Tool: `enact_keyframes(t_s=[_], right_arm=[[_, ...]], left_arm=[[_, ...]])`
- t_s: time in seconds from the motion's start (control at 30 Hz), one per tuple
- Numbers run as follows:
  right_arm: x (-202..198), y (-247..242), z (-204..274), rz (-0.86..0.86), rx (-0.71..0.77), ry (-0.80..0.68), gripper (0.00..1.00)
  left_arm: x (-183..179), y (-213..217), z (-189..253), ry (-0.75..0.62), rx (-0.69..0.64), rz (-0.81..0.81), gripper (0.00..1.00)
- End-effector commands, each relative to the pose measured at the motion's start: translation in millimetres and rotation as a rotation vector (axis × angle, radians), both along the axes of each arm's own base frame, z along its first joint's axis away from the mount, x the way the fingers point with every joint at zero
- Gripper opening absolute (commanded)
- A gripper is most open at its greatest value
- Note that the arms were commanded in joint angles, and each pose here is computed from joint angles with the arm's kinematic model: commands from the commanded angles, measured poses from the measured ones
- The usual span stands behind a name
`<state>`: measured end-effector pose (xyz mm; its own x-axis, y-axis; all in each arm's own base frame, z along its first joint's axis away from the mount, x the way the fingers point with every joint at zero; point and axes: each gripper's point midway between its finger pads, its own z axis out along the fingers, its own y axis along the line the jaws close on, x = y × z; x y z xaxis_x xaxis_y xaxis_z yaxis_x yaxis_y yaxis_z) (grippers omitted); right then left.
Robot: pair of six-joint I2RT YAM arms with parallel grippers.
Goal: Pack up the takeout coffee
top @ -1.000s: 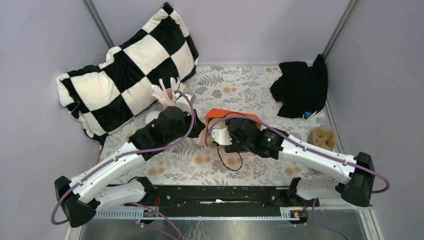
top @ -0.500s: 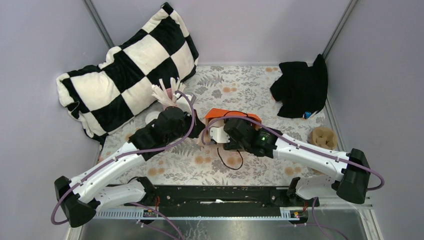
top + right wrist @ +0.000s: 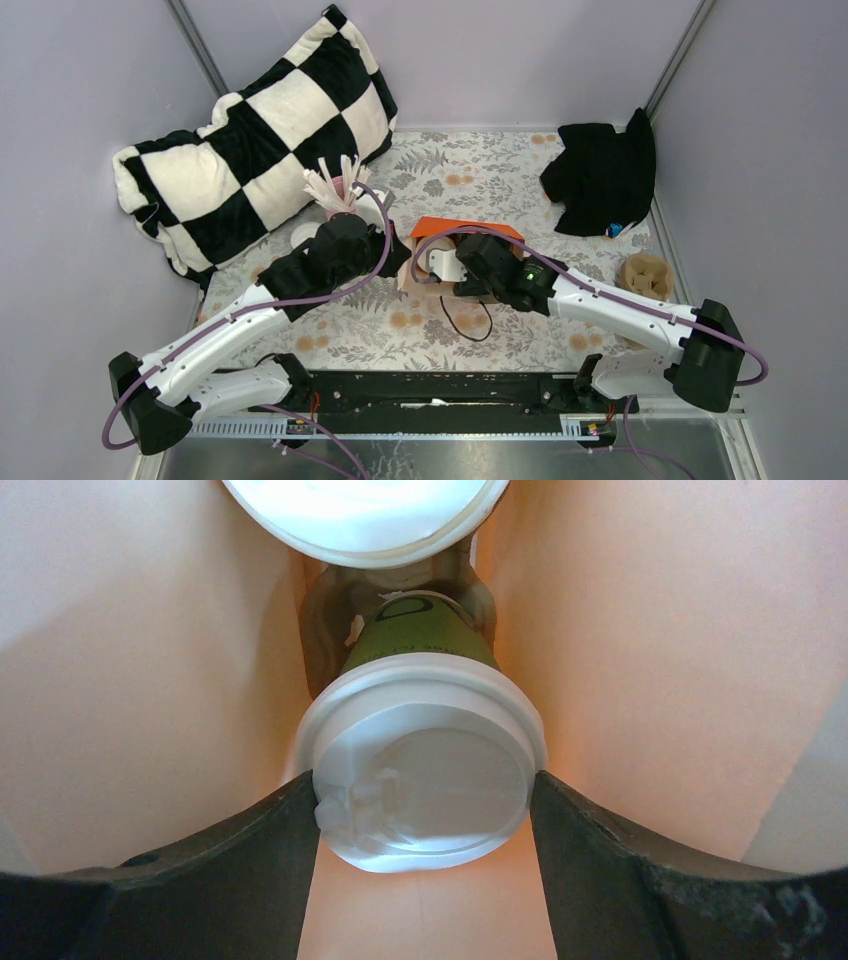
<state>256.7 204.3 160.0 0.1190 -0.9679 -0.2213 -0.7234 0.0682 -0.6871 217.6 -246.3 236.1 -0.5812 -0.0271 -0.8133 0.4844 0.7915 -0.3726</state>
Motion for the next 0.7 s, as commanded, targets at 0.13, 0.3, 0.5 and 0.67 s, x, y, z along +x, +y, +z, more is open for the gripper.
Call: enact_keyframes(t_s=[0.13, 0.3, 0.5, 0.67], right_arm=[[12.0, -9.5, 10.0, -0.070, 0.115, -0.053, 0.67], [16.1, -5.1, 3.1, -0.067, 0.149, -0.045, 0.68], [20.6, -8.9, -6.6, -0.070, 0.083, -0.051, 0.67], [20.6, -14.4, -3.9, -0.097, 0.054, -0.044, 0.66]], left_arm=[[-1.5, -9.8, 22.8, -0.051, -0.046, -0.052, 0.00], [-3.2, -12.3, 24.1, -0.050, -0.052, -0.069, 0.00], [-2.1, -10.6, 25.0, -0.057, -0.041, -0.064, 0.00], [-1.3, -9.0, 24.3, -0.058, -0.035, -0.058, 0.00]])
